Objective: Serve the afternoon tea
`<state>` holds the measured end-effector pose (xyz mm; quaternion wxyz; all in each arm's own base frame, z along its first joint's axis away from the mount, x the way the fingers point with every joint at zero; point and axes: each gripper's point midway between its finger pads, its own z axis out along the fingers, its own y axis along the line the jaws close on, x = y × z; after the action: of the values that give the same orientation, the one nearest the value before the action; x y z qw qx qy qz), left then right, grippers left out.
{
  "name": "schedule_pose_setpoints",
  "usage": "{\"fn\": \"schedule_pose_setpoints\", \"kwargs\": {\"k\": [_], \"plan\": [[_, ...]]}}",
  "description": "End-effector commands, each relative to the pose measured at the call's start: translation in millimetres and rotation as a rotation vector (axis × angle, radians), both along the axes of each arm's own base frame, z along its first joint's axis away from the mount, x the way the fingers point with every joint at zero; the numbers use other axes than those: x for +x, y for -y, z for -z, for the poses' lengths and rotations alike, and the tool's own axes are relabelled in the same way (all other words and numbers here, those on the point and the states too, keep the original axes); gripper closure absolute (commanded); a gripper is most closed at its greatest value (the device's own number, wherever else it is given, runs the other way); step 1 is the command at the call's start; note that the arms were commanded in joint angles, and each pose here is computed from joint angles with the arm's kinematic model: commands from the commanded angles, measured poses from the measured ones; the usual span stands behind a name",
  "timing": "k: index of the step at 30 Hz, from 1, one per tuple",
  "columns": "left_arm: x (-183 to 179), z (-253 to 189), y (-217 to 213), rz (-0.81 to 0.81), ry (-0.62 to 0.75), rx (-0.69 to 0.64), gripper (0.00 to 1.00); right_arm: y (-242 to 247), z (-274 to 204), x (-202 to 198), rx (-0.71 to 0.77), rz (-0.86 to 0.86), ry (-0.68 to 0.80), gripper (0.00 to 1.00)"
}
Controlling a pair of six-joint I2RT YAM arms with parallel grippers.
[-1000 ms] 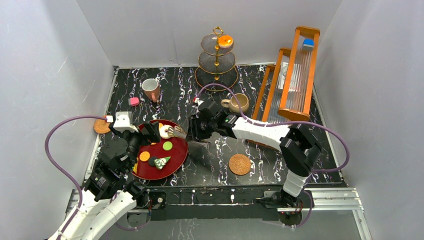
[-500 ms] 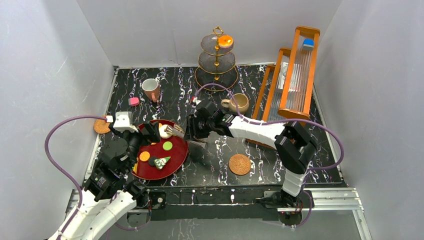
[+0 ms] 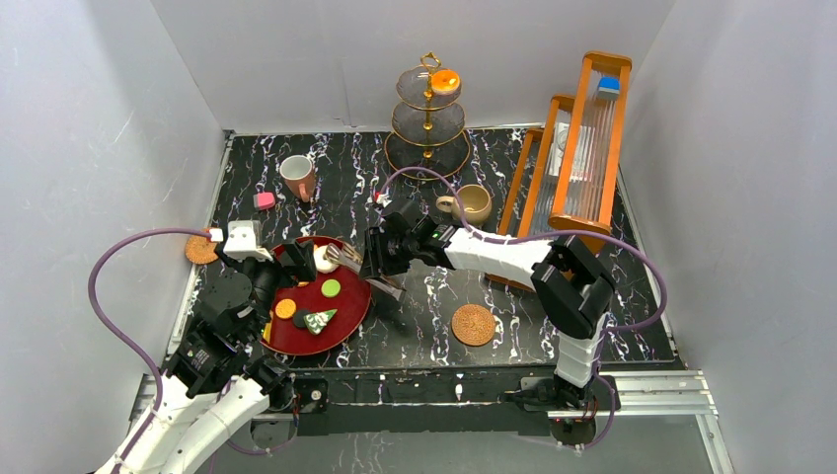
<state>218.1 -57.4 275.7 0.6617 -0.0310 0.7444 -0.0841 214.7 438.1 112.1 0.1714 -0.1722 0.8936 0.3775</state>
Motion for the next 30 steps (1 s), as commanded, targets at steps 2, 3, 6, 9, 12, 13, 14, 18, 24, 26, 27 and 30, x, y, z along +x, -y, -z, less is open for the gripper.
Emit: {"fn": "schedule_pose_setpoints", "kwargs": {"k": [2, 3, 6, 9, 12, 13, 14, 18, 24, 26, 27, 30], "plan": [[-0.2, -5.5, -1.9, -0.009, 0.019, -0.005, 0.09, -14.6, -28.3, 6.0, 0.073, -0.012, 0.025, 0.49], [-0.2, -5.3, -1.9, -0.009, 0.018, -0.005, 0.08, -14.8, -29.2, 5.5, 0.075, -0.014, 0.023, 0.49], [-0.2, -5.7, -2.0, -0.01, 0.02, -0.006, 0.09, -13.4, -31.9, 3.6, 0.072, -0.017, 0.018, 0.49], [0.2, -4.9, -1.5, -0.008, 0.017, -0.004, 0.09, -12.3, -31.1, 4.9, 0.065, -0.01, 0.018, 0.49], [0.3, -4.7, -1.3, -0.007, 0.016, -0.004, 0.08, -13.9, -26.7, 4.5, 0.06, -0.017, 0.01, 0.49], [0.2, -4.6, -1.7, -0.009, 0.016, -0.002, 0.08, -14.8, -25.6, 3.0, 0.061, -0.023, 0.003, 0.49], [0.2, -4.6, -1.6, -0.008, 0.016, -0.002, 0.08, -15.7, -24.7, 2.2, 0.062, -0.027, -0.002, 0.49], [-0.1, -4.9, -2.1, -0.01, 0.018, -0.004, 0.08, -16.5, -23.7, 1.5, 0.062, -0.033, -0.006, 0.53], [1.1, -3.8, -1.0, -0.009, 0.012, 0.0, 0.08, -16.1, -37.9, 2.2, 0.082, -0.043, 0.023, 0.6], [1.6, -3.1, -0.6, -0.008, 0.009, 0.002, 0.08, -15.6, -42.8, 3.3, 0.087, -0.04, 0.036, 0.62], [1.8, -2.7, -0.4, -0.008, 0.007, 0.003, 0.08, -15.4, -45.3, 3.6, 0.089, -0.04, 0.042, 0.62], [2.3, -1.4, 0.7, -0.005, 0.003, 0.004, 0.09, -13.5, -52.1, 6.6, 0.091, -0.035, 0.072, 0.63]]}}
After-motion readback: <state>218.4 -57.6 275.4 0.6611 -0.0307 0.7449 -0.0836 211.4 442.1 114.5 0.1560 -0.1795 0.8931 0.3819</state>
